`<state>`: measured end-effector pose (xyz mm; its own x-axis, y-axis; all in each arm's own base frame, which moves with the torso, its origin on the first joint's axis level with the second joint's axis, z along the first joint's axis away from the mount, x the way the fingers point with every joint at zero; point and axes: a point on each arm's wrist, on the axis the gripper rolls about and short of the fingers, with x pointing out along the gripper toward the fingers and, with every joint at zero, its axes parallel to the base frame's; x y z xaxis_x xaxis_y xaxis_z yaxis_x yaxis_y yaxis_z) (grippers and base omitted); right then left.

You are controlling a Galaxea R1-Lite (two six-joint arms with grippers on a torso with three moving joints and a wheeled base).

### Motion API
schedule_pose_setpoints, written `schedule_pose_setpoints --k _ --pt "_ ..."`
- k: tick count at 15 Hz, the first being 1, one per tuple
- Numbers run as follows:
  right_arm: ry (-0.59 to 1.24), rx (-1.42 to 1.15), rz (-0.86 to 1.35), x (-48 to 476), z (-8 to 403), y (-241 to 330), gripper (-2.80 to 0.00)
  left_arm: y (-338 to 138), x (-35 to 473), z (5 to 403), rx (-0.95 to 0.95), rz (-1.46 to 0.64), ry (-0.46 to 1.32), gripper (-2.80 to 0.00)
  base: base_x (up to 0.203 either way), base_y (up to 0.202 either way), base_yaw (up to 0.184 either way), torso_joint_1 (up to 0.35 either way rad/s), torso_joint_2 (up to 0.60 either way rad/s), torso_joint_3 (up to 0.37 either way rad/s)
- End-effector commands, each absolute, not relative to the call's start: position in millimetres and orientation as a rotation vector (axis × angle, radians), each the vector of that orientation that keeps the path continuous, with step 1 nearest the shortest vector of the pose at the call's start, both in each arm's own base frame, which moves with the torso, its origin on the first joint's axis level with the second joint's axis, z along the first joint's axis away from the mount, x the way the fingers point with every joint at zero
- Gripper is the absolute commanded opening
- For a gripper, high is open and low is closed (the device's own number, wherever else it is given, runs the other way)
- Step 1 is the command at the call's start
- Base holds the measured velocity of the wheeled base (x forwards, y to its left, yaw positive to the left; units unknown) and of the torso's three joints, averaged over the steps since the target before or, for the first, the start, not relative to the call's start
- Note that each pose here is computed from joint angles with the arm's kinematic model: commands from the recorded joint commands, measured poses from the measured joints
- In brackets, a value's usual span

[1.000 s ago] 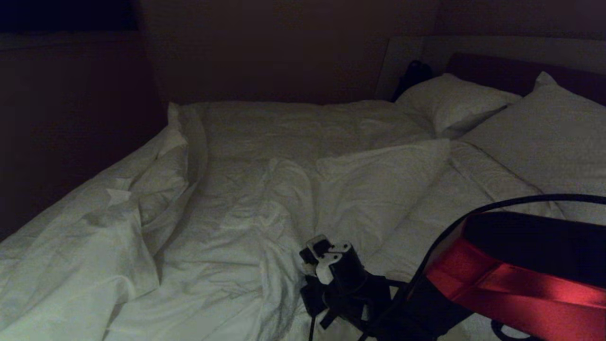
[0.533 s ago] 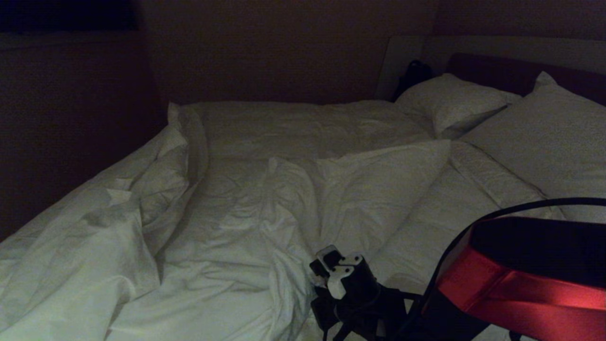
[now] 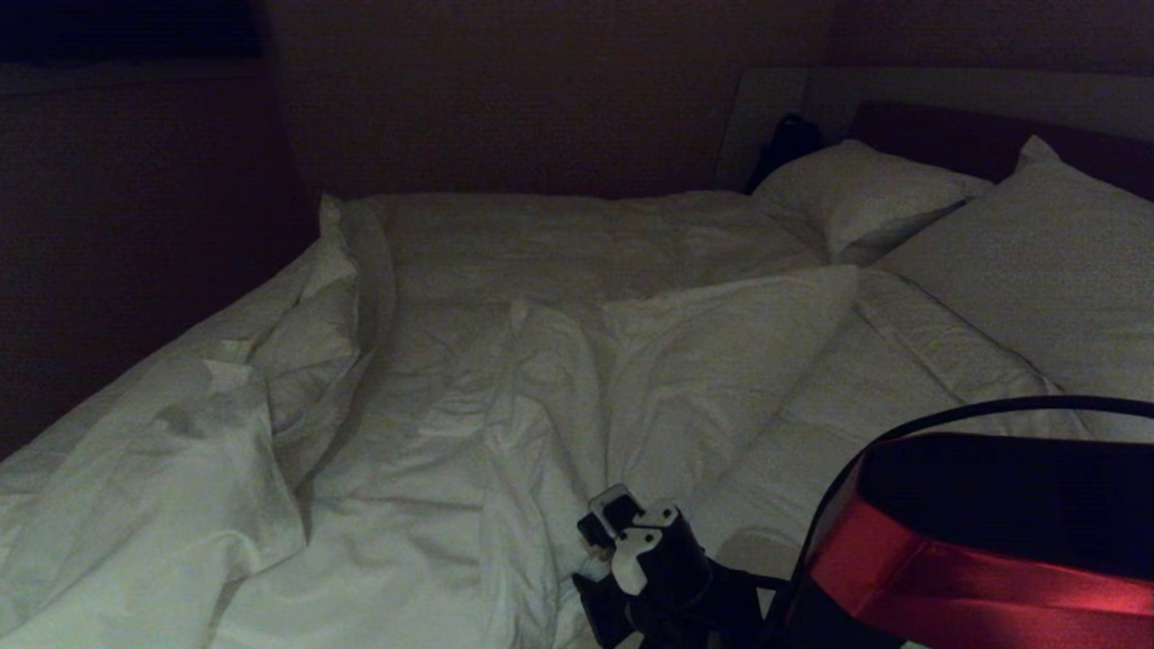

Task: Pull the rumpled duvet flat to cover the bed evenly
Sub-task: Flatten the corners of the folded blanket

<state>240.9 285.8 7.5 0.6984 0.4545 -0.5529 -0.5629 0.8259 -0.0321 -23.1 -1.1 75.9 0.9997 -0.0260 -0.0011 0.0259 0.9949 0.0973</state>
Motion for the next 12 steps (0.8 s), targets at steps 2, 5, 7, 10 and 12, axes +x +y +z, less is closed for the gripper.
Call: schedule_pose_setpoints --k 2,5,7,10,12 --pt "0.479 -0.160 0.581 240.7 32.3 288.6 0.00 -1.1 -23.0 75.9 0.098 -0.026 0.000 -2.80 0.000 0.000 0.000 0.000 0.00 0.000" --pt "0.380 -0.116 0.588 245.0 69.9 288.6 0.00 -1.1 -23.0 75.9 0.098 -0.026 0.000 -2.80 0.000 0.000 0.000 0.000 0.00 0.000" --pt "0.287 -0.094 0.572 261.8 101.4 290.5 0.00 -1.1 -23.0 75.9 0.098 -0.026 0.000 -2.80 0.000 0.000 0.000 0.000 0.00 0.000" --pt "0.270 -0.097 0.550 282.1 112.0 297.3 0.00 -1.1 -23.0 75.9 0.098 -0.026 0.000 -2.80 0.000 0.000 0.000 0.000 0.00 0.000" --pt "0.245 -0.083 0.536 304.8 122.3 311.0 0.00 -1.1 -23.0 75.9 0.098 -0.026 0.000 -2.80 0.000 0.000 0.000 0.000 0.00 0.000"
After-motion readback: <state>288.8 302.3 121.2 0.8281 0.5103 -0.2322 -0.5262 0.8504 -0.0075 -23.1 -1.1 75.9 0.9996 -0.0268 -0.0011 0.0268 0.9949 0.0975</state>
